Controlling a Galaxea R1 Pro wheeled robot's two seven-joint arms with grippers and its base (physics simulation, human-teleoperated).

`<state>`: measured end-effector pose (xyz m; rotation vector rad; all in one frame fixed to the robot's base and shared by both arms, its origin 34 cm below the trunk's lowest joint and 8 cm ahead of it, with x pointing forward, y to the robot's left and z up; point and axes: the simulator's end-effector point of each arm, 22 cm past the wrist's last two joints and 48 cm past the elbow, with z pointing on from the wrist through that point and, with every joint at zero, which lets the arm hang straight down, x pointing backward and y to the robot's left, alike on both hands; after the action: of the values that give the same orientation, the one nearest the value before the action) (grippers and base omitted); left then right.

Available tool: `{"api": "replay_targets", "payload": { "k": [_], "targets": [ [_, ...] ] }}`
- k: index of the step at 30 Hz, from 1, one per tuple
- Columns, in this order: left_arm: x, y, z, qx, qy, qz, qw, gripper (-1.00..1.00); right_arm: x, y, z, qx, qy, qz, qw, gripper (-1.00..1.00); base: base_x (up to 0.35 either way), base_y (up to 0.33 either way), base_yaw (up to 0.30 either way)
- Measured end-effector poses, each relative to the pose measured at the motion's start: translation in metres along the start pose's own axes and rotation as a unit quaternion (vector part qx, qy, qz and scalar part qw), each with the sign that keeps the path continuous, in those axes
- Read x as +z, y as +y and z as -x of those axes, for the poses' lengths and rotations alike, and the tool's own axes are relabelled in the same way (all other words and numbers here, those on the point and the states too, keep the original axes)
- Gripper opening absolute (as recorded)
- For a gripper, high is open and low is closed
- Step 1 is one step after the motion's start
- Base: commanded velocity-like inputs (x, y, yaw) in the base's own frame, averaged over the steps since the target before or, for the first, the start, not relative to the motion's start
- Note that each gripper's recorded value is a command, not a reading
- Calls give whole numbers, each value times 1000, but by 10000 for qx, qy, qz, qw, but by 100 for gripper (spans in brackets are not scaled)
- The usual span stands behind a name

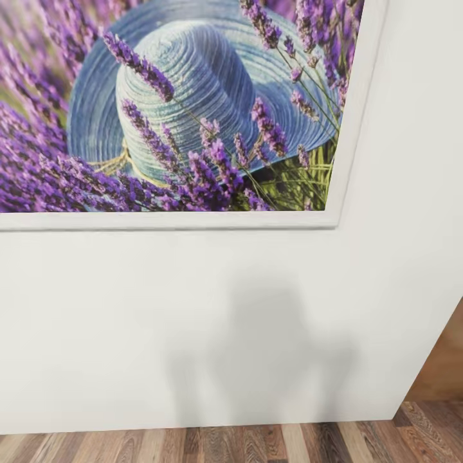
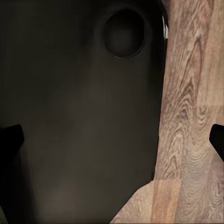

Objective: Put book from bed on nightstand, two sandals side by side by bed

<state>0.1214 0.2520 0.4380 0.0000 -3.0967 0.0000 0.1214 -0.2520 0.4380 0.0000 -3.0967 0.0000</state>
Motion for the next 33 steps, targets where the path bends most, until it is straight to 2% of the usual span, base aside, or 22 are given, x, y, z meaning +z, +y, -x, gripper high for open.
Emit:
{"api": "replay_targets", "payload": {
  "k": [2, 11, 23, 33],
  "targets": [
    [0, -8, 4, -8, -10, -56, 10000, 100, 0, -4, 4, 33, -6, 11, 10000, 100, 0, 0, 0],
    [0, -18, 15, -50, -122, -118, 9998, 100, 0, -4, 4, 28, -15, 18, 10000, 100, 0, 0, 0],
    [-1, -20, 28, -72, -257, -136, 9996, 100, 0, -4, 7, 49, -49, 18, 10000, 100, 0, 0, 0],
    [-3, -16, 56, -80, -567, -118, 9983, 100, -2, -7, 40, 77, -527, -30, 9986, 100, 0, 0, 0]
  ]
}}
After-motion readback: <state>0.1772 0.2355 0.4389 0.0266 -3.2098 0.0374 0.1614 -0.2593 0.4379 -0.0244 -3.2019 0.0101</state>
